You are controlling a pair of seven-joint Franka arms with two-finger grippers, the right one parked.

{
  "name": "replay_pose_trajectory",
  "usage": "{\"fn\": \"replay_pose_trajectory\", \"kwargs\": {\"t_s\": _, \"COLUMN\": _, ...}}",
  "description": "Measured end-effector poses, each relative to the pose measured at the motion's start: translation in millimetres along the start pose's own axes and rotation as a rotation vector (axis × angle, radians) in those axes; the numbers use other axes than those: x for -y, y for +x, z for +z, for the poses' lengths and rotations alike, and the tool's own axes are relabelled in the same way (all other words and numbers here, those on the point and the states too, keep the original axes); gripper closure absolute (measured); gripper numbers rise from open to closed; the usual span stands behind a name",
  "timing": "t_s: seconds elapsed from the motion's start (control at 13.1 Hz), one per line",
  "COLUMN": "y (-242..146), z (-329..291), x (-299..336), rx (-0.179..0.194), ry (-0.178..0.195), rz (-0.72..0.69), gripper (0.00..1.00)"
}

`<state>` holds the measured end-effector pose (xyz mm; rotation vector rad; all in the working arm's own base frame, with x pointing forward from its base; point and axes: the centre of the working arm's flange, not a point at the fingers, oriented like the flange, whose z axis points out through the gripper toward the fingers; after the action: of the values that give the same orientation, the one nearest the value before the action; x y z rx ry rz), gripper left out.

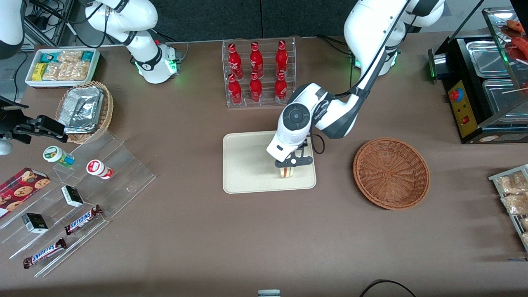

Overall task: Place sandwich from basket to tray
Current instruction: 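Carry the sandwich with the left gripper over the beige tray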

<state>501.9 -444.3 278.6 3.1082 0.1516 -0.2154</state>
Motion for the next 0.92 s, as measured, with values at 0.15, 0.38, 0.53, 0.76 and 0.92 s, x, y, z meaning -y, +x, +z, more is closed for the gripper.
{"fn": "replay_pose_trajectory", "kwargs": {"t_s": 0.15, "y": -1, "z": 9, "x": -9, "rx": 0.001, "ry": -0.003, "rz": 0.003, "gripper": 0.85}}
{"fn": "replay_pose_trajectory", "kwargs": {"t_s": 0.38, "y": -4, "z": 26, "x": -21, "rx": 0.013, "ry": 0.006, "rz": 0.008, "gripper": 0.85}}
{"fn": "replay_pose_trajectory", "kwargs": {"t_s": 0.53, "y": -5, "z": 35, "x": -25, "rx": 0.012, "ry": 0.003, "rz": 0.013, "gripper": 0.85}}
{"fn": "replay_pose_trajectory", "kwargs": {"t_s": 0.76, "y": -8, "z": 45, "x": -29, "rx": 0.008, "ry": 0.002, "rz": 0.020, "gripper": 0.85}}
{"fn": "replay_pose_trajectory", "kwargs": {"t_s": 0.92, "y": -8, "z": 47, "x": -30, "rx": 0.007, "ry": 0.005, "rz": 0.019, "gripper": 0.85}}
